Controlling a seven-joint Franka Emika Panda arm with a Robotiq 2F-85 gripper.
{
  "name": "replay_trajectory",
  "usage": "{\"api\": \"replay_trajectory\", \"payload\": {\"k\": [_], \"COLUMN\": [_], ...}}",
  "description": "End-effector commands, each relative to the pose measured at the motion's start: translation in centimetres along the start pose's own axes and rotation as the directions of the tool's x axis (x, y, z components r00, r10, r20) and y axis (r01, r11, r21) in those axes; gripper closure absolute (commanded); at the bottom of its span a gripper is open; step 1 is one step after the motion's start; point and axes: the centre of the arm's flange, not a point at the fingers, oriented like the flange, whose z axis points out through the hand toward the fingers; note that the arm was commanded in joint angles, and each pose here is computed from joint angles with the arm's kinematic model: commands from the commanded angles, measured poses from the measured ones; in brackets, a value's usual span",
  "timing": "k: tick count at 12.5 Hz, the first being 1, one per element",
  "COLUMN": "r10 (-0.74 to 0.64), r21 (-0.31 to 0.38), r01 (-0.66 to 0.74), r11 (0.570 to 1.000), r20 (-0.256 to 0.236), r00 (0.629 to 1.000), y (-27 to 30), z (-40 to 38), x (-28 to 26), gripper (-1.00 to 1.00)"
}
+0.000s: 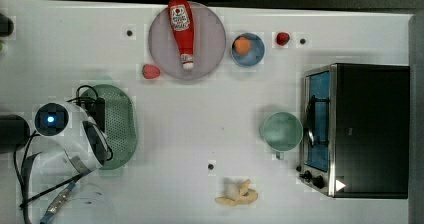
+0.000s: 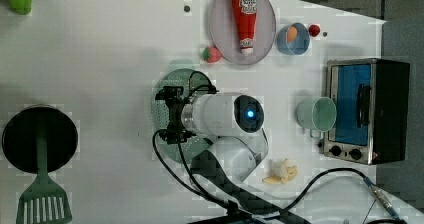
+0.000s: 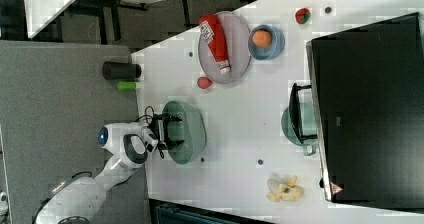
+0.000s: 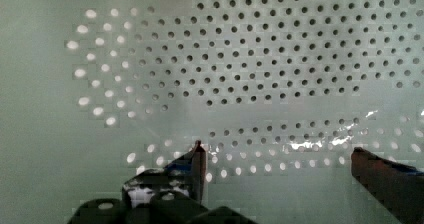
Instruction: Drag strainer right to left.
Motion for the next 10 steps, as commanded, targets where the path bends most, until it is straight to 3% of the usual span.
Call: {"api": "replay_trajectory", "payload": {"k": [1,5,10], "r10": [0.077,0.101,-0.104], "r21": [-0.002,0.007,0.035], "r01": [-0.077,-0.101,0.105], "r11": [0.997,0.995,0.994], "r20": [0.035,0.057,-0.029], "r00": [0.996,0.993,0.994], "y": [0.5,0.5,-0.8], "z": [0.0,0.3,-4.9], "x": [-3.0,-5.7,-4.2], "gripper": [-1.0,-1.0,-1.0]}}
